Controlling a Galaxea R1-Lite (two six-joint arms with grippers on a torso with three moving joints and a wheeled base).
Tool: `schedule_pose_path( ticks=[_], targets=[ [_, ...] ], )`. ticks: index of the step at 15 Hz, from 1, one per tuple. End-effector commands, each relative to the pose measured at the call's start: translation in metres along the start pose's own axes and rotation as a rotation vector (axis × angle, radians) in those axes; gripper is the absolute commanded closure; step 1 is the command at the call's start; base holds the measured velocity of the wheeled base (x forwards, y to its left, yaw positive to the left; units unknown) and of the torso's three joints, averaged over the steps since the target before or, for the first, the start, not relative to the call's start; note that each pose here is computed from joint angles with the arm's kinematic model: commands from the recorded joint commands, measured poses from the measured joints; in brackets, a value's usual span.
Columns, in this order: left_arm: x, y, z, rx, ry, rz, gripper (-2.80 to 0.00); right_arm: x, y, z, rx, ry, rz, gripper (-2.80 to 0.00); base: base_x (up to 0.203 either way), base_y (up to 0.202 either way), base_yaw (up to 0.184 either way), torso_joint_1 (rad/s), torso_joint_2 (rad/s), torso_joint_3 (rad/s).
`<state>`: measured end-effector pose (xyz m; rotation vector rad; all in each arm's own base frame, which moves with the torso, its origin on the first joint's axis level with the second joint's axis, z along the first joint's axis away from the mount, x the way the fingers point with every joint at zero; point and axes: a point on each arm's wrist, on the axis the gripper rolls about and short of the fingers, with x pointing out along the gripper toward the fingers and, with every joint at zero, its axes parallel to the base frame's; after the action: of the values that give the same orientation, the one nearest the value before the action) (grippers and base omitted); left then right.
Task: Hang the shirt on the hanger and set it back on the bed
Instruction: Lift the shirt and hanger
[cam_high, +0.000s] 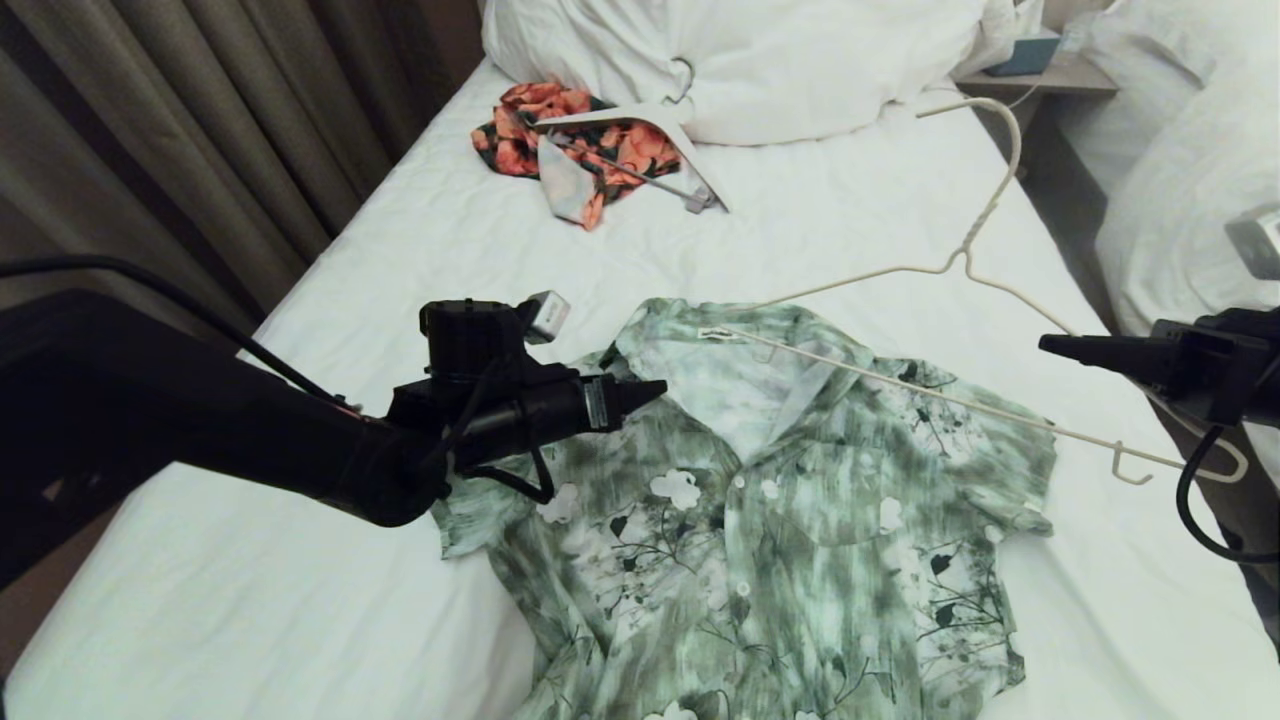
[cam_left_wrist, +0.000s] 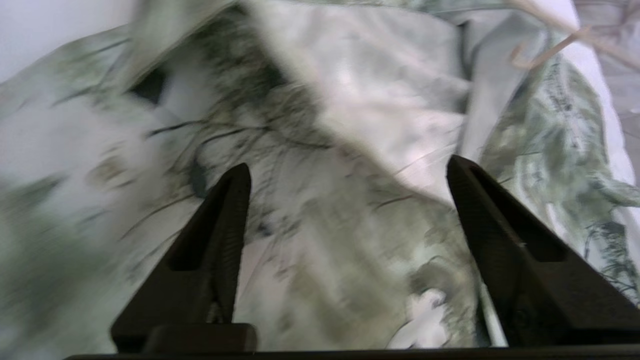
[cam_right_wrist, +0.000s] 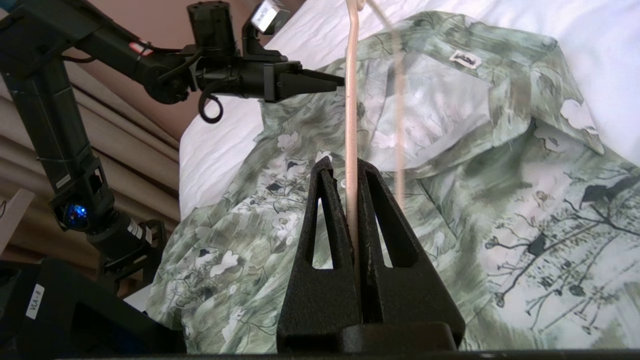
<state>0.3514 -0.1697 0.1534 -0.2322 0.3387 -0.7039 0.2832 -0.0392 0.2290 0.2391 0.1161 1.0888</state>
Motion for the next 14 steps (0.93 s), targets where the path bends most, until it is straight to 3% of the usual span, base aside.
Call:
schedule_pose_path(
  ticks=[1,5,9,10,14],
  targets=[
    [0.012,-0.002,-0.001,0.005,-0.004,-0.013,-2.80,0.001,-0.002,-0.003,0.011,0.005,0.008,0.00,0.000,0.000,0.000,0.000,0.00,0.000],
    [0.049,0.013,-0.005,0.011,-0.032,0.041,-2.80,0.003,-0.004,-0.005,0.017,0.009,0.016,0.00,0.000,0.000,0.000,0.000,0.00,0.000],
    [0.059,0.023,-0.003,0.015,-0.059,0.082,-2.80,0.003,-0.004,-0.004,0.015,0.009,0.016,0.00,0.000,0.000,0.000,0.000,0.00,0.000],
    [0.055,0.021,0.003,0.019,-0.083,0.108,0.00,0.003,-0.004,-0.005,0.017,0.009,0.016,0.00,0.000,0.000,0.000,0.000,0.00,0.000],
    [0.023,0.005,0.026,0.030,-0.136,0.124,0.00,0.019,0.008,-0.009,0.017,0.028,0.084,0.00,0.000,0.000,0.000,0.000,0.00,0.000]
  ],
)
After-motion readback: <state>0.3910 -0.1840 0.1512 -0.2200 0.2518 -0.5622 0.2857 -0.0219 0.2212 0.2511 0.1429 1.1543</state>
